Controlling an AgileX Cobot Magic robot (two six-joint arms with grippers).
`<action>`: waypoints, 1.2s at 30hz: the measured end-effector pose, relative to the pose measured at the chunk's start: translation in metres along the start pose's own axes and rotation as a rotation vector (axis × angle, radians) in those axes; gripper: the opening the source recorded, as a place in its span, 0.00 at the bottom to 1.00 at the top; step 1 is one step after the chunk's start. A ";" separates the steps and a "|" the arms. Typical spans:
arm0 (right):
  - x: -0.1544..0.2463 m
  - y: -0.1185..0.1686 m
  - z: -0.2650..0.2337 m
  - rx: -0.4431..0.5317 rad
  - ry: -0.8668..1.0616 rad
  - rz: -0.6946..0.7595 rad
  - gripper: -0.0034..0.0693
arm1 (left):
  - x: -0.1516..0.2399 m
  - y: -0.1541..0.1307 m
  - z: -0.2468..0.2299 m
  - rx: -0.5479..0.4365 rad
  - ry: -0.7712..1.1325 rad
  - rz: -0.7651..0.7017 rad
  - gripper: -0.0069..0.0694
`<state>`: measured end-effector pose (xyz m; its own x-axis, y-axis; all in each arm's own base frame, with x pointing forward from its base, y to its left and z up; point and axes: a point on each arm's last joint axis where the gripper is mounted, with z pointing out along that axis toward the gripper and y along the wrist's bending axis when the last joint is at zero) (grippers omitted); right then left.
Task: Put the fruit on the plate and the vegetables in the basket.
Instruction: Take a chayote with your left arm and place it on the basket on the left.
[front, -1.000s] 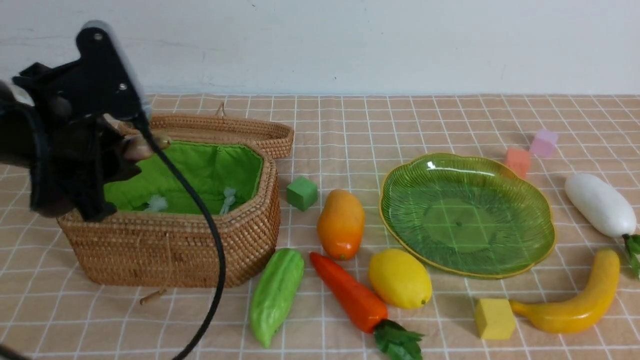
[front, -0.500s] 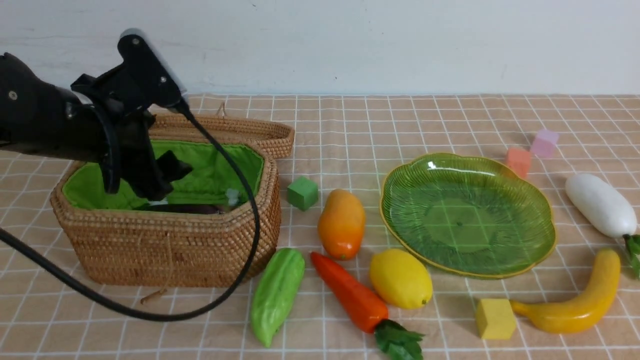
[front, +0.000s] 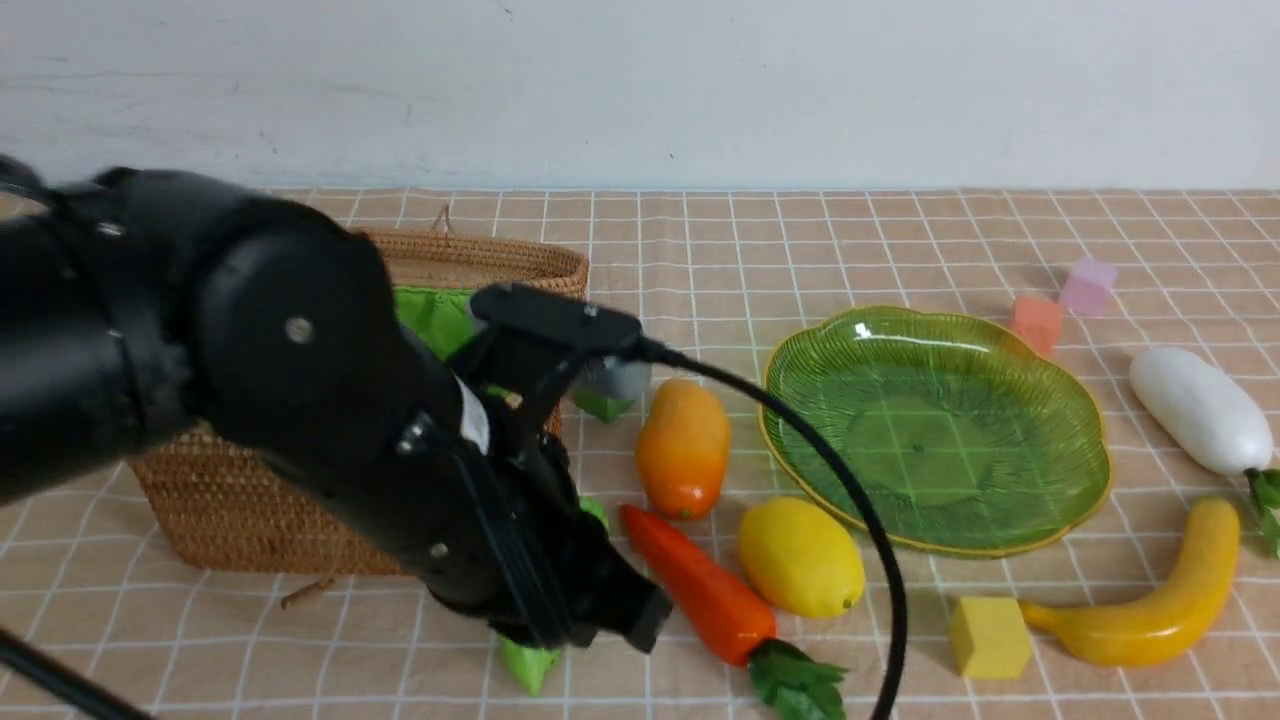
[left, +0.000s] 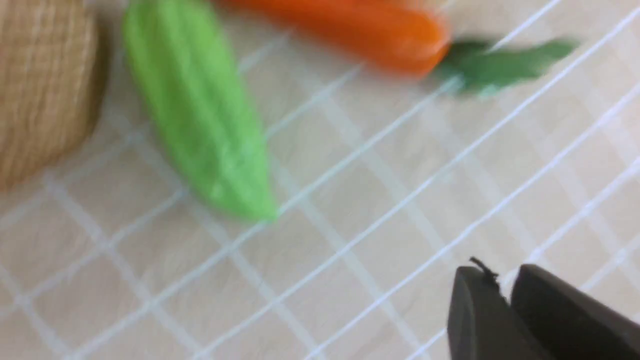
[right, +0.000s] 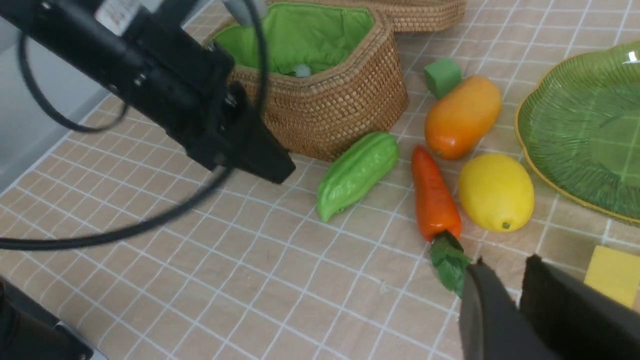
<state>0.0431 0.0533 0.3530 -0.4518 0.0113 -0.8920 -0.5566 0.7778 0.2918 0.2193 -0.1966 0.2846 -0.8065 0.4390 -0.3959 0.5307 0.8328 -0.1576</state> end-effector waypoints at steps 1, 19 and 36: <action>0.000 0.000 0.000 0.000 0.000 0.001 0.23 | -0.001 0.002 0.009 -0.032 0.026 -0.032 0.32; 0.000 0.000 0.000 -0.002 0.005 0.000 0.25 | -0.015 0.030 0.129 -0.269 0.044 -0.126 0.79; 0.001 0.000 0.000 -0.005 0.015 0.000 0.26 | -0.006 -0.005 0.078 -0.287 0.049 0.010 0.61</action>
<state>0.0422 0.0536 0.3520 -0.4620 0.0014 -0.8869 -0.5605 0.7746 0.2931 0.2421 -0.2300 0.2171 -0.8169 0.4577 -0.3511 0.4488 0.8866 0.1117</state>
